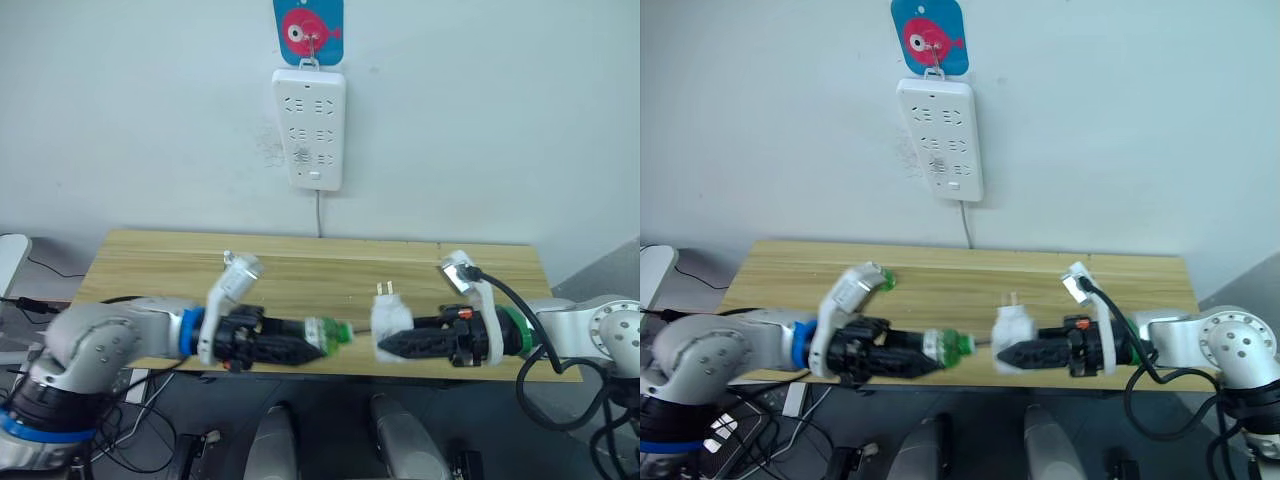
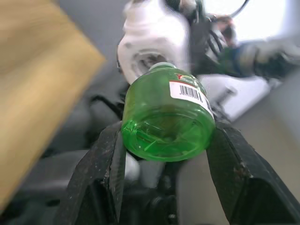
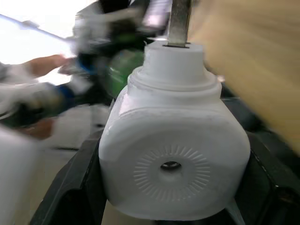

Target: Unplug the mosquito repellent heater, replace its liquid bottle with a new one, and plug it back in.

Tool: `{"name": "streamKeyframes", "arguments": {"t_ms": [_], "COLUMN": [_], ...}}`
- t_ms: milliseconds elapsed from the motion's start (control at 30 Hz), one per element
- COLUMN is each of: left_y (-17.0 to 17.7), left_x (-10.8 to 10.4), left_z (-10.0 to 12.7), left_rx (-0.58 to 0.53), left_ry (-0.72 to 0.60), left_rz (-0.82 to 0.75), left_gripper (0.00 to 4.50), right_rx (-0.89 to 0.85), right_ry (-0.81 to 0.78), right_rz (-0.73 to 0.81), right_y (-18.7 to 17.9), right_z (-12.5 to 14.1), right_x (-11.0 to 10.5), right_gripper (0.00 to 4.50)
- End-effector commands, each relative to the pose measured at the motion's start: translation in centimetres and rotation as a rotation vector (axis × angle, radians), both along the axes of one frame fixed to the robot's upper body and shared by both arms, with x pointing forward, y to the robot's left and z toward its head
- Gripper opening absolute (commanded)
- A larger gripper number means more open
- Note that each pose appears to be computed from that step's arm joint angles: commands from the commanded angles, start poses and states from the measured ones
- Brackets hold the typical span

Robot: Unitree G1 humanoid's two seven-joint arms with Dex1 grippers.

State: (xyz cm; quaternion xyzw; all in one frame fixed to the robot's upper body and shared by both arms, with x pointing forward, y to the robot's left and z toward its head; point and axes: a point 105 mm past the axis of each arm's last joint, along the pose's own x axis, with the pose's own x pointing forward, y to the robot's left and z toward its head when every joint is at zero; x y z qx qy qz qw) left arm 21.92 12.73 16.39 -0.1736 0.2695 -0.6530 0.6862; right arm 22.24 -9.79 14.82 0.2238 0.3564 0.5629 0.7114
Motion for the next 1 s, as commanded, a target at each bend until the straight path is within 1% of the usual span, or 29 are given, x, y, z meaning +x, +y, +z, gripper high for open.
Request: {"name": "streamKeyframes", "arguments": {"t_ms": [33,167,267,400,500,600,633,667,733,833,900,1000], "left_y": [-0.6,-0.7,-0.3,0.2,0.0,-0.3,-0.4,-0.5,-0.7,-1.1,-1.4,-1.8], "left_x": [-0.9,-0.9,-0.5,1.0,0.7,0.2,0.2,0.2,0.2,0.3,0.2,0.0], "left_z": [0.4,0.1,-0.6,-1.5,-2.6,-3.6,-3.9,-4.1,-4.3,-4.4,-4.6,-4.8], "left_rx": [-0.014,-0.009,0.028,0.053,0.092,0.128,0.136,0.145,0.151,0.150,0.154,0.150], "left_ry": [-0.018,-0.038,-0.087,-0.164,-0.218,-0.276,-0.294,-0.317,-0.348,-0.387,-0.408,-0.423], "left_rz": [-0.051,-0.040,-0.005,0.114,0.118,0.094,0.094,0.087,0.078,0.073,0.057,0.040], "left_gripper": [2.17,2.17,2.17,2.17,2.17,2.17,2.17,2.17,2.17,2.17,2.17,2.17], "right_rx": [0.032,0.031,-0.063,-0.325,-0.532,-0.730,-0.831,-0.871,-0.913,-0.998,-1.036,-1.081], "right_ry": [-0.029,-0.031,-0.055,-0.133,-0.237,-0.355,-0.363,-0.350,-0.331,-0.372,-0.367,-0.344], "right_rz": [0.037,0.027,-0.060,-0.252,-0.354,-0.427,-0.421,-0.433,-0.457,-0.447,-0.429,-0.399], "right_y": [0.4,0.3,-1.1,-4.4,-6.6,-8.5,-9.3,-9.8,-10.5,-11.5,-12.1,-13.0], "right_z": [1.0,1.0,-0.2,-3.4,-5.2,-6.4,-7.0,-7.3,-7.6,-8.2,-8.7,-9.4], "right_x": [-0.4,-0.3,1.0,4.3,6.7,9.2,9.7,10.1,11.0,12.0,12.3,12.1], "right_gripper": [3.06,3.06,3.06,3.06,3.06,3.06,3.06,3.06,3.06,3.06,3.06,3.06]}}
